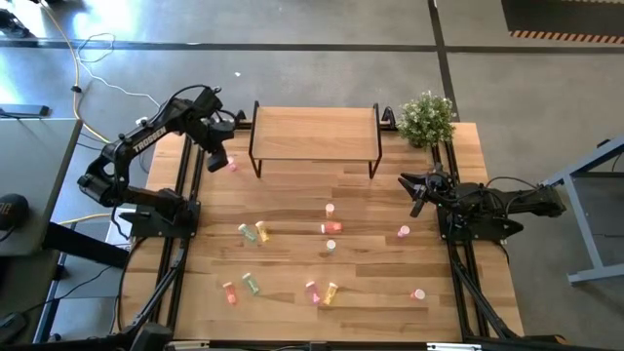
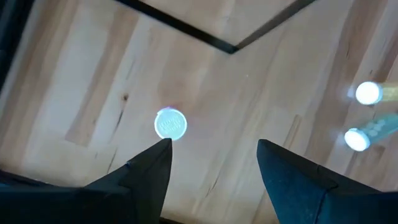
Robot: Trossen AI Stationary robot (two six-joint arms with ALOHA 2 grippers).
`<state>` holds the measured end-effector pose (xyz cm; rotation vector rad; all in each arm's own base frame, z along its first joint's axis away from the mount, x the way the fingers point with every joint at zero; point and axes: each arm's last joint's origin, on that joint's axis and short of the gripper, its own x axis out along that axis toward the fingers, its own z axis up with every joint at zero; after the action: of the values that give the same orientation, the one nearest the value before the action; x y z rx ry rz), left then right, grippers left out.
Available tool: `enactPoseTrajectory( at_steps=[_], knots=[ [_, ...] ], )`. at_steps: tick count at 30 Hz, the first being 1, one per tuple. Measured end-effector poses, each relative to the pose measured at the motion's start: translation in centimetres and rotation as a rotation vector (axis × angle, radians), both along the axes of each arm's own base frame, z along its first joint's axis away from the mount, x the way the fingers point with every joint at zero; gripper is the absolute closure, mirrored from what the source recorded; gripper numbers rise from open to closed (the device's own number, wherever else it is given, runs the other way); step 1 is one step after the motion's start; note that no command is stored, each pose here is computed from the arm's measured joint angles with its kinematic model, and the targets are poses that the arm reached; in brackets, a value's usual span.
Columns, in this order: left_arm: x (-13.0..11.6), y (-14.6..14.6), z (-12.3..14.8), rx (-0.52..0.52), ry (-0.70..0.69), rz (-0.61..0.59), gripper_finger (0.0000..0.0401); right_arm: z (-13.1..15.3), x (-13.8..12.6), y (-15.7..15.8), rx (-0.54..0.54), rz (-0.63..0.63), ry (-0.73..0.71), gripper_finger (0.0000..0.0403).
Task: Pick and place medicine bottles onto shelf by color
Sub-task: Put the top pink pill bottle on the shelf
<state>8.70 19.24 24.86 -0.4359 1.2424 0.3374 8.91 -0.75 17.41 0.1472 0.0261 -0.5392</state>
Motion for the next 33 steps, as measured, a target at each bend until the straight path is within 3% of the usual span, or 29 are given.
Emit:
enactPoseTrajectory(
  at_steps=[10, 25, 33],
  knots=[
    [-0.2, -0.1, -1.9, 0.04, 0.02, -0.079, 0.018, 0.0, 0.0, 0.0, 0.0, 0.0, 0.0, 0.033],
    [0.6, -0.5, -4.1, 0.088, 0.111, -0.033, 0.0183, 0.0, 0.0, 0.0, 0.0, 0.0, 0.0, 0.033],
    [0.8, -0.3, -5.0, 0.121, 0.091, 0.045, 0.0183, 0.0, 0.0, 0.0, 0.0, 0.0, 0.0, 0.033]
  ],
)
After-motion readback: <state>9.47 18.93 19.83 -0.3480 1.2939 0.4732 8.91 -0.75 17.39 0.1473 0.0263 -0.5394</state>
